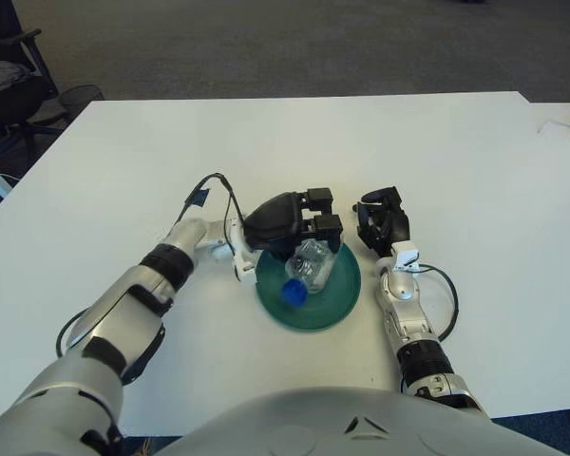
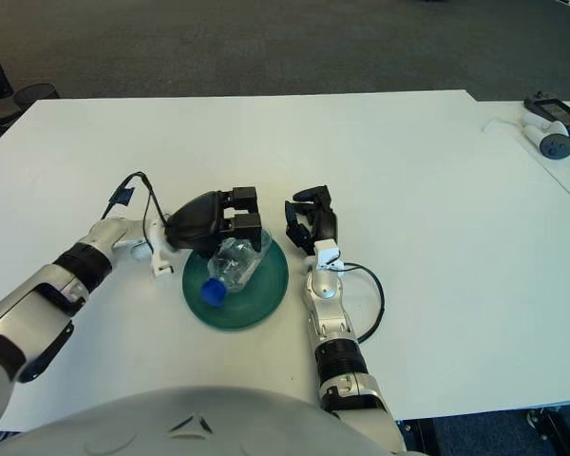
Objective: Put the bottle into the plate.
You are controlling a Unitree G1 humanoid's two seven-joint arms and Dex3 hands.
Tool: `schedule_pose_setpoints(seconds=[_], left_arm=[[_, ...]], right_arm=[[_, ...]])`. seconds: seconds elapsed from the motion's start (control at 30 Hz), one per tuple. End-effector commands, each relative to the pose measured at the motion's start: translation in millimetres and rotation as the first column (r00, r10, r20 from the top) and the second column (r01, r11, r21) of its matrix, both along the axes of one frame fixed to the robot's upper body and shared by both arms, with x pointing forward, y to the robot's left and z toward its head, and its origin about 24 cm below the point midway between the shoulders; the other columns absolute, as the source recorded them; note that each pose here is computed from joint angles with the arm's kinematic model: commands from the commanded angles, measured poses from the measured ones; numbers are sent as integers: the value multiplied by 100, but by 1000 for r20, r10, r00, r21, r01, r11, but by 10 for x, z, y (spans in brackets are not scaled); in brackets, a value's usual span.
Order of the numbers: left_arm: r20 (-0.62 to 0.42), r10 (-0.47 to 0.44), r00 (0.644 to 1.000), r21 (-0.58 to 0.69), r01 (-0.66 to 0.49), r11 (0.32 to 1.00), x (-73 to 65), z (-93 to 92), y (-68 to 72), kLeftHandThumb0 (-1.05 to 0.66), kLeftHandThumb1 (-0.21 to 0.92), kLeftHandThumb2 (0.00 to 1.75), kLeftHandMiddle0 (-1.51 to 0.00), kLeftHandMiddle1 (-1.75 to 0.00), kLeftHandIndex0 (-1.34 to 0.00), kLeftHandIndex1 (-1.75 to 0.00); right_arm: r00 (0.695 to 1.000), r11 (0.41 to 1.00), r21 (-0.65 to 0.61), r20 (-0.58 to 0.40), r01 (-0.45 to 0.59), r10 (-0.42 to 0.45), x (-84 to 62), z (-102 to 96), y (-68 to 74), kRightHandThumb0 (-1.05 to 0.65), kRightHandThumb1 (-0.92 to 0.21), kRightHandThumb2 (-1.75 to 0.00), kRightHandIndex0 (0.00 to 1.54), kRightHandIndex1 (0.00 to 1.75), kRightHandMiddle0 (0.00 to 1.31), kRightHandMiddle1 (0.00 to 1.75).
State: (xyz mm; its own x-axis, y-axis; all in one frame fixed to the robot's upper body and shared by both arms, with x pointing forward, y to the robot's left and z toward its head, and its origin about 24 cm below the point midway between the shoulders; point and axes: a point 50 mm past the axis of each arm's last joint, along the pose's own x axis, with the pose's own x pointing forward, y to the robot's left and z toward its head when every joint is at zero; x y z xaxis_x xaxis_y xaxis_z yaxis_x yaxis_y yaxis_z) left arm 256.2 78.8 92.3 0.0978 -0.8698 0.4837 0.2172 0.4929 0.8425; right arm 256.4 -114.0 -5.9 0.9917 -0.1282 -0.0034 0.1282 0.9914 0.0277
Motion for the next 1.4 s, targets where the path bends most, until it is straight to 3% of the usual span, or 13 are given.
schedule_pose_setpoints(seconds=[0.0,0.23,0.33,0.57,0.63,0.7,0.77,0.83,0.87,0.97,1.03,1.13,1.37], left_arm=[[-20,-13,1000,-29,13,1000,-62,156,67,-16,22,136,-121,-175,-105,-175],[-155,16,988,-53,-24,998,-82,48,77,-13,26,136,-105,-175,-96,-175],[-163,18,986,-54,-28,998,-85,60,80,29,25,139,-79,-175,-88,-175],[-163,27,986,-64,-38,997,-87,54,87,46,28,135,-64,-175,-79,-175],[-160,33,987,-74,-45,996,-88,60,85,18,22,141,-68,-169,-64,-175],[-153,42,987,-84,-55,995,-87,66,82,9,18,146,-69,-172,-61,-172],[-140,56,989,-87,-68,994,-85,71,84,4,22,138,-67,-173,-63,-158],[-124,82,989,-47,-89,995,-84,24,107,1,31,125,-60,-174,-58,-150],[-117,97,988,-19,-100,995,-85,-12,123,-12,51,101,-46,-171,-45,-159],[-95,137,986,67,-131,989,-66,-104,149,-26,75,72,-27,-162,-30,-168],[-69,166,984,121,-156,980,-33,-135,154,-52,85,64,-15,-147,-17,-159],[-15,219,976,202,-211,956,23,-186,165,-75,90,62,-5,-116,-6,-143],[109,262,959,295,-282,913,52,-303,162,-88,92,59,0,-66,0,-102]], right_arm=[[944,999,40,-329,-1,14,-399,-597,14,-35,-92,-48,37,113,24,170],[938,1000,31,-345,-3,14,-407,-636,-14,-35,-92,-48,39,113,22,171],[939,1000,17,-344,-5,11,-401,-631,-10,-35,-92,-49,41,114,22,172],[937,1000,-4,-350,-18,16,-404,-636,-26,-35,-92,-49,40,114,21,172],[937,1000,-10,-350,-20,16,-406,-635,-34,-35,-92,-49,40,114,21,172],[938,1000,-15,-348,-19,13,-409,-630,-40,-35,-92,-49,40,114,22,172],[939,1000,-16,-345,-16,9,-411,-624,-43,-35,-92,-49,40,113,21,172],[940,1000,-10,-341,-10,6,-411,-615,-36,-35,-92,-49,40,112,21,173],[941,1000,-5,-339,-7,5,-411,-610,-31,-35,-92,-49,40,112,22,172],[940,1000,7,-340,4,-1,-411,-604,-21,-35,-92,-49,40,111,22,172],[938,1000,13,-347,8,-3,-416,-613,-9,-35,-92,-48,39,110,22,171],[935,1000,20,-355,7,1,-423,-646,0,-35,-92,-47,37,109,24,170],[940,1000,25,-341,-6,15,-439,-650,-12,-35,-92,-48,38,109,23,171]])
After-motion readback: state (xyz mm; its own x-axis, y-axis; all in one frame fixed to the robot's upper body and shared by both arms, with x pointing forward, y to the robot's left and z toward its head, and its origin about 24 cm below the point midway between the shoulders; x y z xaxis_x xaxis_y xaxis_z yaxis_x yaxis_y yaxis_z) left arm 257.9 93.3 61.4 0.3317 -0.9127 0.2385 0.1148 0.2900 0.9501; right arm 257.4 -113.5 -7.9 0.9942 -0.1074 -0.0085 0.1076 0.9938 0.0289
